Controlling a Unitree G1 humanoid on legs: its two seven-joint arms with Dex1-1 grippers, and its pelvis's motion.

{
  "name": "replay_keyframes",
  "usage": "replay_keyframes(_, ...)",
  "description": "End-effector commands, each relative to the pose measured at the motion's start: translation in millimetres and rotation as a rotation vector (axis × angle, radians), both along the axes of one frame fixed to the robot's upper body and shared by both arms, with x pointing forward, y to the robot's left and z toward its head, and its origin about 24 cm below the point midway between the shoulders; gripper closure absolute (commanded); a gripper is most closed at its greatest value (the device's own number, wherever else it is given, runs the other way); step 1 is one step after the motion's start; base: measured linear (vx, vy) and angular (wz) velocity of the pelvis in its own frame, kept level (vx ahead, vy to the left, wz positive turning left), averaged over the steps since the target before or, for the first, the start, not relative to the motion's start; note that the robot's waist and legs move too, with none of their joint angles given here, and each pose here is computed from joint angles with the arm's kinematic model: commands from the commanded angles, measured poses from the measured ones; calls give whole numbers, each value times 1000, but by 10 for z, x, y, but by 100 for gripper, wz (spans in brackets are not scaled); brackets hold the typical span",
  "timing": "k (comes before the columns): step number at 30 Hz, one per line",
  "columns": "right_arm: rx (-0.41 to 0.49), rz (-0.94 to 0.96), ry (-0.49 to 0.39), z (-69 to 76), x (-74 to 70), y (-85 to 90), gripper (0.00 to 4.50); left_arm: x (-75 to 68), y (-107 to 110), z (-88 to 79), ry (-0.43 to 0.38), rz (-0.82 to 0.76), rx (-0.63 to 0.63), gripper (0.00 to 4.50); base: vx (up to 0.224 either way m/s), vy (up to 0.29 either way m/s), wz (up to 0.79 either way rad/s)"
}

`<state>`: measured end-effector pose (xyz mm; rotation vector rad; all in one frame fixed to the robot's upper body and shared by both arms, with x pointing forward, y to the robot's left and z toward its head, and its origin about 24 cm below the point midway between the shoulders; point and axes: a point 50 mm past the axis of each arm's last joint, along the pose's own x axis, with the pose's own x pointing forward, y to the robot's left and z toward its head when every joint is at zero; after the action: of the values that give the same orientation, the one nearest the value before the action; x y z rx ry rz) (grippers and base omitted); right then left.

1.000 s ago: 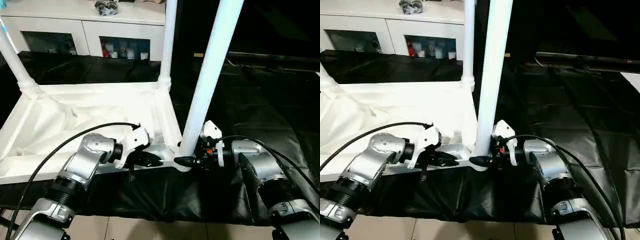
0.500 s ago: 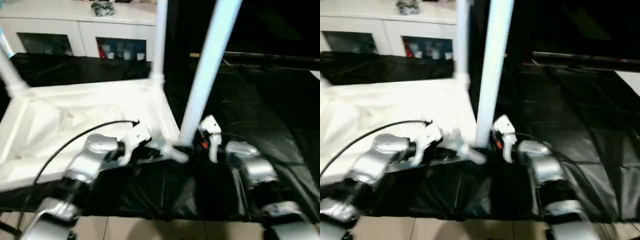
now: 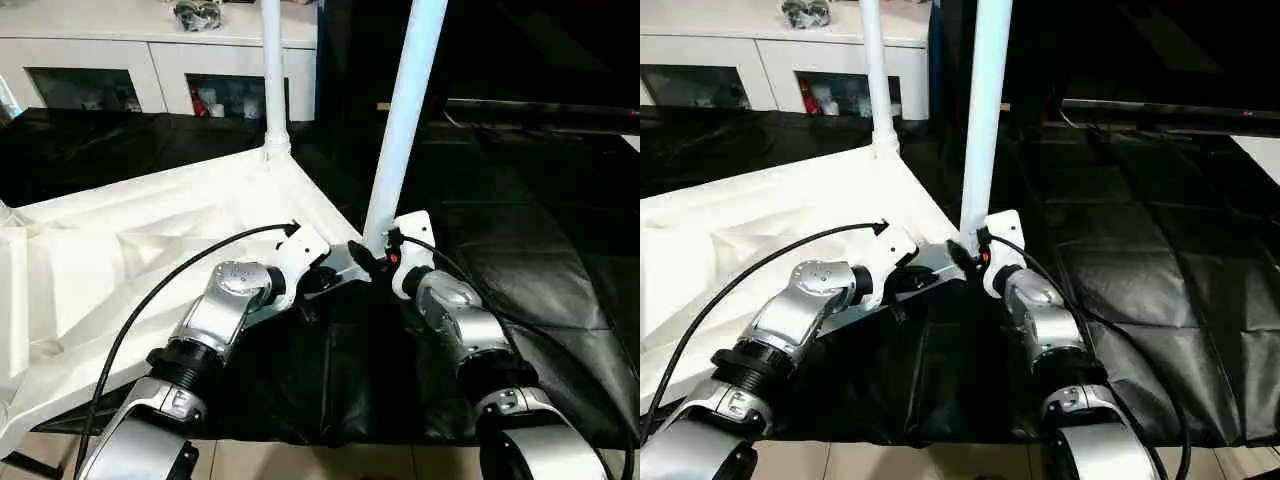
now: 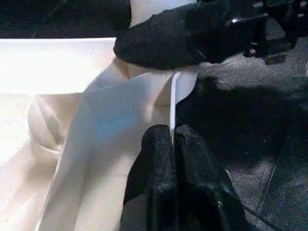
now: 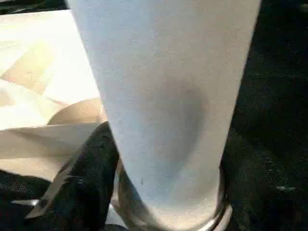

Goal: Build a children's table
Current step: Rotate leg to tighten

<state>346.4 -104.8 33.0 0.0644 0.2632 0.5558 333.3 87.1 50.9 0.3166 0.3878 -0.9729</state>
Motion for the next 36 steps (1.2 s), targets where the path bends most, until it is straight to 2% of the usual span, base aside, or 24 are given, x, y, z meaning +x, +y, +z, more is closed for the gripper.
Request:
replay_keyframes(1, 30, 243, -11, 8, -128, 421, 102, 11, -284, 234, -86, -93, -121, 450, 0, 0, 0)
replay_keyframes(5, 9, 340, -7, -10, -162, 251, 92, -101, -153, 193, -66, -217, -110, 450, 0, 0, 0)
replay_keyframes(13, -39, 571, 23, -25, -286, 42, 92, -187, 35, 165, -14, -310, -78, 450, 0, 0, 0)
replay_keyframes(17, -52, 793, 56, 3, -441, -63, 92, -250, 117, 171, 19, -385, -68, 450, 0, 0, 0)
replay_keyframes(20, -61, 858, 72, -2, -496, -89, 92, -263, 133, 176, 25, -397, -68, 450, 0, 0, 0)
replay_keyframes(22, -61, 893, 88, -8, -530, -102, 117, -284, 144, 174, 37, -417, -68, 450, 0, 0, 0)
replay_keyframes(30, -62, 956, 119, -24, -599, -90, 165, -336, 161, 150, 76, -455, -62, 450, 0, 0, 0)
replay_keyframes(36, -25, 883, 108, -41, -573, -9, 198, -244, 158, 167, 28, -354, -58, 450, 0, 0, 0)
